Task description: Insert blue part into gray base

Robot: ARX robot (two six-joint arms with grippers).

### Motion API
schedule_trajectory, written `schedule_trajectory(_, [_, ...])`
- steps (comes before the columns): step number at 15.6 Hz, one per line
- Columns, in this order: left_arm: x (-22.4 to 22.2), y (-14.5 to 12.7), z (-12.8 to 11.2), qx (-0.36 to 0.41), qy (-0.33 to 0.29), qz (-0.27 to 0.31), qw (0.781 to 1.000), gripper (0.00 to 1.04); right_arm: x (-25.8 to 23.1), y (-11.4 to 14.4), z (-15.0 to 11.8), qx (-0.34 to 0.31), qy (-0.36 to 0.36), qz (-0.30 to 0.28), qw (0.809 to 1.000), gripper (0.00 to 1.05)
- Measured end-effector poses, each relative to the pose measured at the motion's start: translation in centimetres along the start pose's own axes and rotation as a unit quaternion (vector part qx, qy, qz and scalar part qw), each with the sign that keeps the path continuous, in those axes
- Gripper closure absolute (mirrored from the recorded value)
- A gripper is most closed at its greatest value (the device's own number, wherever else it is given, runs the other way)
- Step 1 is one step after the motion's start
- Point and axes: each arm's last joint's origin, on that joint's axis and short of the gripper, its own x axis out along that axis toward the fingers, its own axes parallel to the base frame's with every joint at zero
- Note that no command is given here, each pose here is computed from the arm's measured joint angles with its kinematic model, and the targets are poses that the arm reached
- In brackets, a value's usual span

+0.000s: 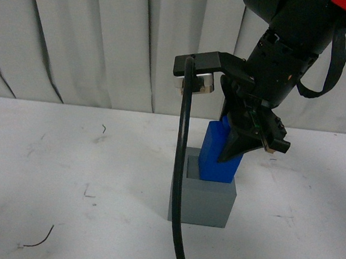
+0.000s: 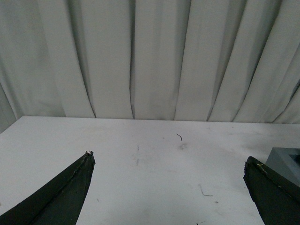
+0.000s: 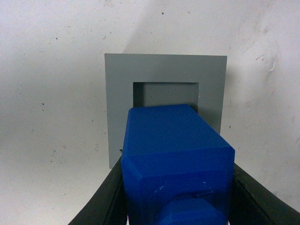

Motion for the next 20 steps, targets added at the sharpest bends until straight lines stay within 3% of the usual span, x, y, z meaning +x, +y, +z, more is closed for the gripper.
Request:
schedule_trajectory(4, [0.0, 0.0, 0.0, 0.000, 0.000, 0.000, 1.000, 0.07, 0.5, 0.0, 1.5, -0.008, 0.008, 0.002, 1.000, 0.58])
schedule_trajectory(13, [0.0, 0.0, 0.0, 0.000, 0.000, 0.000, 1.000, 0.07, 1.9, -0.1, 1.7, 0.013, 0.028, -0.005, 1.000, 0.58])
schedule_trajectory(17, [0.0, 0.0, 0.0, 0.000, 0.000, 0.000, 1.000, 0.07, 1.9, -0.1, 1.9, 0.011, 0.024, -0.005, 1.000, 0.11])
schedule_trajectory(18, [0.0, 0.0, 0.0, 0.000, 0.000, 0.000, 1.000, 0.07, 1.8, -0.1, 2.0, 0.010, 0.023, -0.009, 1.000, 0.05])
schedule_trajectory(20, [0.0, 0.0, 0.0, 0.000, 0.000, 0.000, 1.000, 0.07, 1.2, 0.3, 2.0, 0.011, 0.018, -0.012, 1.000, 0.06])
